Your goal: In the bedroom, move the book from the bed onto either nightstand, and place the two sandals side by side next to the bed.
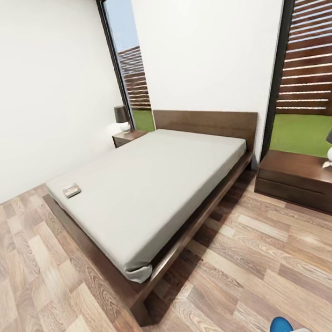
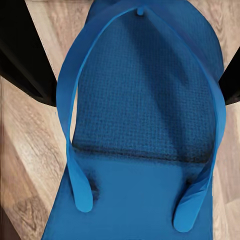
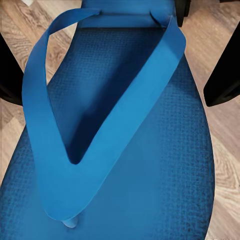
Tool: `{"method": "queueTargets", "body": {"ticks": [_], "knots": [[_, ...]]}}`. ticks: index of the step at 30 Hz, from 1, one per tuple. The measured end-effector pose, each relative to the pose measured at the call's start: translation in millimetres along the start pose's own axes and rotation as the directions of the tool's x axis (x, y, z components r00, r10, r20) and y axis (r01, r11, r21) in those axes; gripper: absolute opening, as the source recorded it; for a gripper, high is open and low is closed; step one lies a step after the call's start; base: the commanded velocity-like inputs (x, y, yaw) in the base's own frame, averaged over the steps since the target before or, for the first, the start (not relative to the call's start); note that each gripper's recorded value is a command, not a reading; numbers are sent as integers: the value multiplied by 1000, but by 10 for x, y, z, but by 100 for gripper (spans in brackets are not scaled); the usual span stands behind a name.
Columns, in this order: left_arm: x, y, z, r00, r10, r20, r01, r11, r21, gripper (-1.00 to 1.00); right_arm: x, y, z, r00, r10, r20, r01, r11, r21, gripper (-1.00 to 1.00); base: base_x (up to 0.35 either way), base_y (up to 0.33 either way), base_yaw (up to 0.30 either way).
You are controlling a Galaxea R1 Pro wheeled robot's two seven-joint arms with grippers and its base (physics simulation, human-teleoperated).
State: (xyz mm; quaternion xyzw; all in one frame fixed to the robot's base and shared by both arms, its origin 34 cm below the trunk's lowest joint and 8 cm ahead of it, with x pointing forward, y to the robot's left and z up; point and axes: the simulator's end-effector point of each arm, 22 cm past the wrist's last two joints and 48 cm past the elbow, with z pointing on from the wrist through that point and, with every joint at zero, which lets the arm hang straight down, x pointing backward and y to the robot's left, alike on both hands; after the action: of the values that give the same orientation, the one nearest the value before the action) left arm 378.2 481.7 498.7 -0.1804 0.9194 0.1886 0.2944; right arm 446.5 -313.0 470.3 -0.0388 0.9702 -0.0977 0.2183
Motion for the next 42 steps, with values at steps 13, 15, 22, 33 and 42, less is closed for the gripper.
{"method": "queueTargets", "body": {"ticks": [13,15,22,33,42], "knots": [[-113,-99,-179,1000,10,-2,-10,999,45,-100,-95,-37,-191,1000,2,-1,-2,1000,-1,-100,0,0,0],[-128,-109,-207,1000,11,-3,-11,999,49,-100,-107,-44,-220,1000,1,-1,-1,1000,-1,-100,0,0,0],[-191,-130,-299,999,33,-1,-33,997,64,-100,-151,-50,-322,1000,0,-2,0,1000,-3,-100,0,0,0],[-276,-136,-440,999,36,-3,-36,997,72,-100,-222,-52,-478,1000,0,-2,0,1000,-8,-100,0,0,0],[-349,-113,-547,999,37,-4,-36,997,73,-100,-273,-69,-600,1000,0,-3,0,1000,-9,-100,0,0,0]]}}
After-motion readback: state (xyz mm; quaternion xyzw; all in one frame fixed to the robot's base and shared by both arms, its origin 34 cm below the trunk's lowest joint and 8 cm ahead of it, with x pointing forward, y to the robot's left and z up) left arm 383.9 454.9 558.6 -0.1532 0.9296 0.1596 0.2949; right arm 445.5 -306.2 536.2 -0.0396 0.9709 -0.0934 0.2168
